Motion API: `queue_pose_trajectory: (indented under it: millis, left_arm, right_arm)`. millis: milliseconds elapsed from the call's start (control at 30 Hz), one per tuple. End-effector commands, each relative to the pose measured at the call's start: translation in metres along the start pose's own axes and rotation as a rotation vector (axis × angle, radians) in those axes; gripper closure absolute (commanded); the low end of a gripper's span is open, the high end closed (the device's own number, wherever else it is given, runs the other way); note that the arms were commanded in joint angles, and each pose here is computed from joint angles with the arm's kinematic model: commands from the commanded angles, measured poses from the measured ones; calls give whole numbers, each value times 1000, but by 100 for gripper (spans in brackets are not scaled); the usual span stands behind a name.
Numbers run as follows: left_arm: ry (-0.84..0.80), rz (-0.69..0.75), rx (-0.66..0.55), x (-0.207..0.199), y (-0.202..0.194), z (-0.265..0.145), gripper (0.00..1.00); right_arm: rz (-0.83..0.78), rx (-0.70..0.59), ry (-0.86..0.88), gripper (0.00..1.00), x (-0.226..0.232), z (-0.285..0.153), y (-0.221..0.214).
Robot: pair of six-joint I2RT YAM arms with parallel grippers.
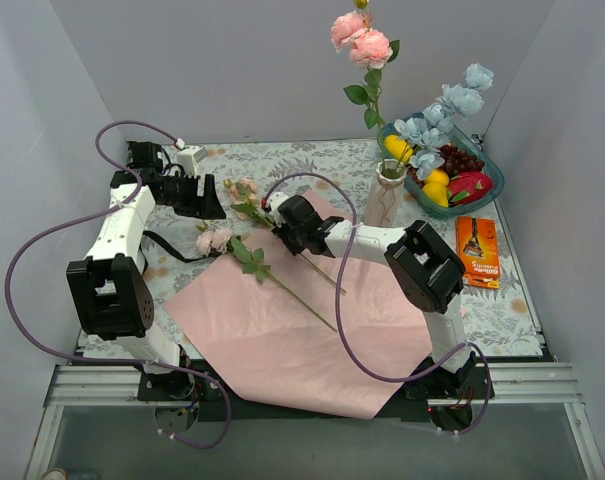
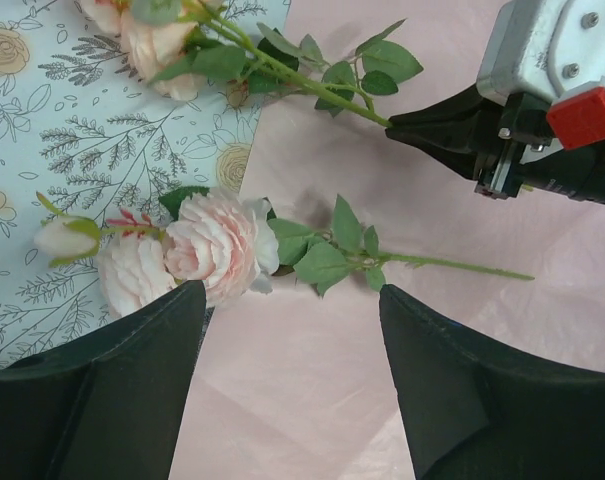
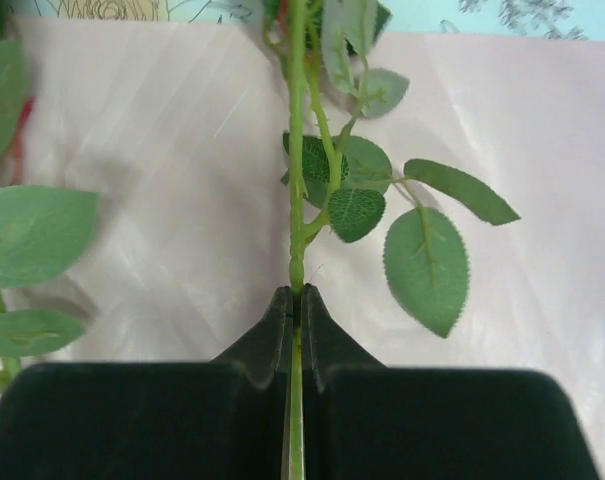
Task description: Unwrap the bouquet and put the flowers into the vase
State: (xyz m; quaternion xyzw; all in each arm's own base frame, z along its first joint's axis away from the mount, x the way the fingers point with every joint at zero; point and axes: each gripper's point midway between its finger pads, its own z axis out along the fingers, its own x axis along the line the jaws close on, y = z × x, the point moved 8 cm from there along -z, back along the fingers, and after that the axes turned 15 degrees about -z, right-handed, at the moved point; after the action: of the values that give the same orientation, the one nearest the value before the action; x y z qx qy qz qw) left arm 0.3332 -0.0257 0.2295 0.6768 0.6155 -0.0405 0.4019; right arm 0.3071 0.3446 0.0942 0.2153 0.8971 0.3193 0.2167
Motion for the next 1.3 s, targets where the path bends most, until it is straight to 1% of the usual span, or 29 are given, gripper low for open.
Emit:
queue_pose_trajectory:
  millis: [0, 100, 133, 200, 233, 300, 333, 400, 433, 500, 533, 567, 600, 633, 700, 767, 800, 833, 867, 900, 933, 1033, 1267]
  left_arm:
    - [-13, 77, -79, -20, 12, -24, 30]
    - [-25, 77, -85, -24, 13, -26, 30]
    - [-26, 81, -88, -25, 14, -27, 30]
    - [-27, 83, -94, -26, 15, -29, 30]
    - [-28, 82, -93, -27, 16, -28, 30]
    - [-27, 81, -95, -27, 17, -30, 30]
    - [-24, 81, -96, -27, 17, -30, 30]
    - [-28, 84, -97, -28, 18, -30, 30]
    - [-29, 83, -97, -28, 18, -31, 30]
    - [-30, 81, -95, -28, 18, -30, 30]
    - [-27, 86, -97, -28, 19, -31, 30]
    - [-25, 88, -98, -27, 19, -31, 30]
    - [-21, 90, -97, -27, 18, -31, 30]
    - [-19, 89, -96, -26, 18, -30, 30]
    - [-20, 89, -93, -25, 18, -29, 30]
    - [-25, 86, -91, -25, 19, -27, 30]
    - [-27, 83, -87, -24, 19, -26, 30]
    - [-30, 82, -87, -24, 19, -25, 30]
    - [-28, 80, -84, -22, 19, -24, 30]
    - [-30, 77, -82, -21, 19, -23, 30]
    - [-31, 78, -82, -22, 19, -23, 30]
    - [-25, 75, -75, -19, 20, -20, 30]
    - [-28, 68, -63, -16, 22, -16, 30]
  right_arm:
    - [-30, -165, -108, 99, -37, -48, 63]
    - [-50, -237, -182, 99, -55, -77, 90]
    - [-49, -283, -219, 99, -63, -90, 109]
    - [-59, -339, -257, 99, -74, -114, 130]
    - [-56, -402, -285, 99, -82, -135, 149]
    - [-52, -478, -324, 99, -92, -163, 169]
    - [-41, -552, -360, 99, -101, -191, 187]
    - [-44, -629, -405, 99, -109, -222, 202]
    - [-44, -720, -455, 99, -116, -257, 213]
    - [-39, -815, -516, 99, -121, -287, 213]
    - [-40, -997, -612, 99, -130, -343, 219]
    - [-58, -998, -629, 99, -125, -331, 202]
    - [-53, -1066, -672, 99, -128, -347, 198]
    - [-34, -1156, -750, 99, -139, -378, 194]
    - [-30, -1141, -790, 99, -151, -384, 186]
    - [-39, -1192, -880, 99, -163, -399, 171]
    - [-85, -1178, -852, 99, -157, -371, 150]
    - [-80, -1340, -952, 99, -164, -403, 141]
    - [-87, -1384, -975, 99, -165, -403, 132]
    - [-80, -1391, -983, 99, -166, -394, 120]
    - [-46, -1413, -993, 99, -175, -397, 114]
    - [-22, -1419, -956, 99, -185, -386, 104]
    - [1, -1452, -949, 99, -203, -373, 95]
